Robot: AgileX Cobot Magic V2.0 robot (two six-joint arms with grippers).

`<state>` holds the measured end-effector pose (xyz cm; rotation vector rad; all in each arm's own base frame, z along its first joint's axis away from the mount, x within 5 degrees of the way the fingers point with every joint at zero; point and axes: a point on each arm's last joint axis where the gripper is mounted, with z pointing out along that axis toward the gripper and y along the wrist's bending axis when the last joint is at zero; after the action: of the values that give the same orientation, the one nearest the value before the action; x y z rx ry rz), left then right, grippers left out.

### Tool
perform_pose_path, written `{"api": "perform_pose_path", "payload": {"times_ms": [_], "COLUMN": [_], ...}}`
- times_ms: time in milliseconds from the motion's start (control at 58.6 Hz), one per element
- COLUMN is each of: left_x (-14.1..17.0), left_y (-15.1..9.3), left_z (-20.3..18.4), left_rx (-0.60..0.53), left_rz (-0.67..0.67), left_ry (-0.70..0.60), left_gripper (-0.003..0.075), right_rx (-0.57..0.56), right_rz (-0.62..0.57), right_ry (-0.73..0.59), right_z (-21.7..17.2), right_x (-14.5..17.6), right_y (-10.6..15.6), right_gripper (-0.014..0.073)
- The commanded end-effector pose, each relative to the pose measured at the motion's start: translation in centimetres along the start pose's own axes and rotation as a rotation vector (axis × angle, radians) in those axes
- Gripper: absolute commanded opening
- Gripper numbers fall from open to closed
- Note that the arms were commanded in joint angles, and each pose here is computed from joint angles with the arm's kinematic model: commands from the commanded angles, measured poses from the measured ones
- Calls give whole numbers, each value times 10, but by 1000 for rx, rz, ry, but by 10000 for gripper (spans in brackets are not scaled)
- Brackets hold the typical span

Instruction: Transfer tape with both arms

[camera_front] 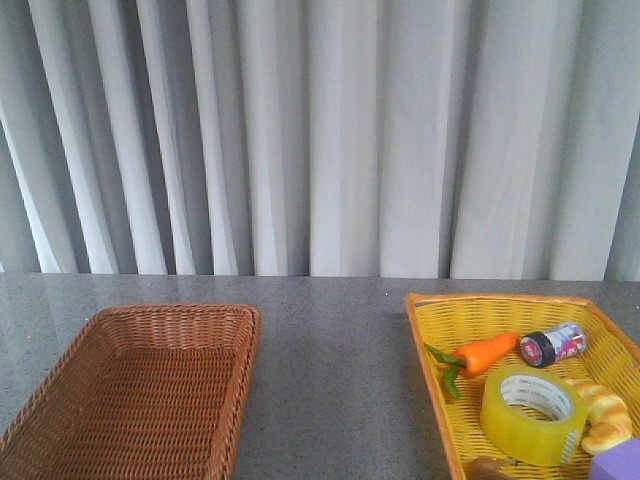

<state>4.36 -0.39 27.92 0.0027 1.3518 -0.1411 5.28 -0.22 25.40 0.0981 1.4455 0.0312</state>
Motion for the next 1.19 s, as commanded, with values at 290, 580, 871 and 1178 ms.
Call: {"api": "perform_pose_path", "payload": {"times_ms": [290, 580, 871, 1178], "left_x": [-94, -70, -58, -48], "left_y": [-8, -7, -7, -3], "left_z": [63, 92, 98, 97], "left_rx": [-3, -18, -23, -39], "left_rz": [-7, -5, -7, 49], "left_ry": [126, 468, 569, 618], "left_gripper": [-6, -6, -5, 243], "right_rx": [-5, -4, -2, 5], "right_rz": [-76, -63, -60, -104], "right_ry": [175, 430, 479, 523], "right_z": [44, 76, 81, 79], "right_x": [-105, -86, -80, -77], "right_y": [10, 9, 9, 7], "right_gripper": [-4, -4, -1, 302]}}
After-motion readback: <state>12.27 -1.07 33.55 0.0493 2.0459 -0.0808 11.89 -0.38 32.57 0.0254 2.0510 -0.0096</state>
